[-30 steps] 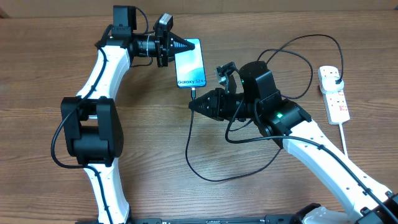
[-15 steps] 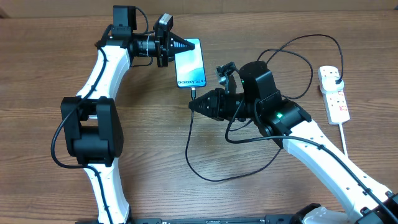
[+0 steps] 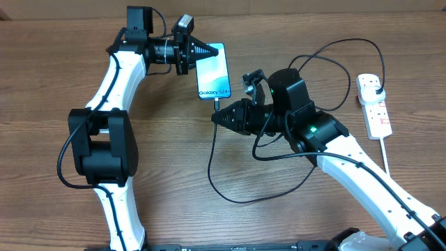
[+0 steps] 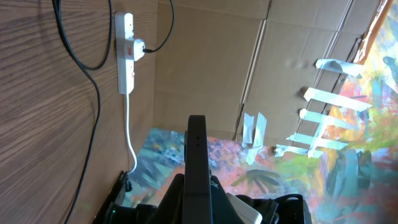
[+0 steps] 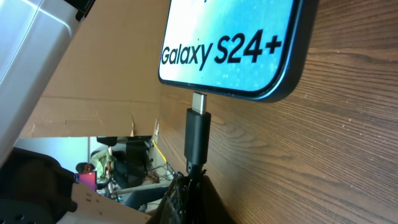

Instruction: Plug charger to phone and switch on socket

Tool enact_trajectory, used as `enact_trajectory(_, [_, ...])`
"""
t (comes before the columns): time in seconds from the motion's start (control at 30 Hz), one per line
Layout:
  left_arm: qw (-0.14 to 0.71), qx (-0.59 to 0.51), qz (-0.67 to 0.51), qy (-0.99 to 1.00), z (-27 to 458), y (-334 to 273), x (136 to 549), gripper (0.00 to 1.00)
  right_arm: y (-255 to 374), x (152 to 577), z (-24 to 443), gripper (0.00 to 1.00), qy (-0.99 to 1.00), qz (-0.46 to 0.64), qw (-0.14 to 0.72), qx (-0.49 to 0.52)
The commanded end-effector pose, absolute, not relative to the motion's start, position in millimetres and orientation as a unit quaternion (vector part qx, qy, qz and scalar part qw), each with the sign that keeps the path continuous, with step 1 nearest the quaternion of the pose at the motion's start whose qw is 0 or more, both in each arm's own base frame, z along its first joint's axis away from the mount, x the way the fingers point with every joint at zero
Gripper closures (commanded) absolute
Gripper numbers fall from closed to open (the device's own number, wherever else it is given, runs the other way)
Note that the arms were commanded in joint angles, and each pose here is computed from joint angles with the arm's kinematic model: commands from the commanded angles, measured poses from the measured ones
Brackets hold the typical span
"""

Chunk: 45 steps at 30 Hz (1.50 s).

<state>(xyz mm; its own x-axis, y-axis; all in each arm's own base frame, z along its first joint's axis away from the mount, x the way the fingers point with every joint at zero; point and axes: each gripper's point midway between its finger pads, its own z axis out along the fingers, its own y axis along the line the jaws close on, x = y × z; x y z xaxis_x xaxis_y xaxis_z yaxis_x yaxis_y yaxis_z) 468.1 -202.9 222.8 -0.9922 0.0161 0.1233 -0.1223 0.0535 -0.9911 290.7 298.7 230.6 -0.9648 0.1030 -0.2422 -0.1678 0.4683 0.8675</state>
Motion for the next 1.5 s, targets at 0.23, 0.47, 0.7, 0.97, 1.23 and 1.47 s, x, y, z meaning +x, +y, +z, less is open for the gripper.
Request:
enact_trajectory(0.23, [0.058, 0.023, 0.696, -0.715, 233.9, -206.6, 464.3, 0.96, 296.5, 291.3, 232.3, 0.96, 0.846, 0.516, 0.137, -0.017])
enact_trajectory(0.47, [0.058, 0.024, 0.695, -0.717, 233.3, -207.3, 464.5, 0.96, 296.5, 291.3, 232.3, 0.96, 0.846, 0.516, 0.137, -0.017])
enact_trajectory(0.7, [0.065, 0.033, 0.688, -0.722, 230.5, -213.5, 464.3, 0.96, 296.3, 290.9, 231.7, 0.96, 0.846, 0.515, 0.136, -0.016])
enact_trajectory(0.97, [0.066, 0.029, 0.688, -0.722, 230.6, -216.2, 462.8, 0.96, 296.3, 290.9, 231.7, 0.96, 0.846, 0.515, 0.136, -0.016])
enact_trajectory(1.23, [0.056, 0.017, 0.694, -0.717, 234.8, -211.6, 465.0, 0.96, 296.0, 290.4, 231.0, 0.96, 0.847, 0.514, 0.134, -0.015])
enact_trajectory(1.47, [0.054, 0.019, 0.699, -0.713, 236.8, -204.0, 466.5, 0.96, 296.1, 290.6, 231.1, 0.96, 0.847, 0.514, 0.135, -0.015])
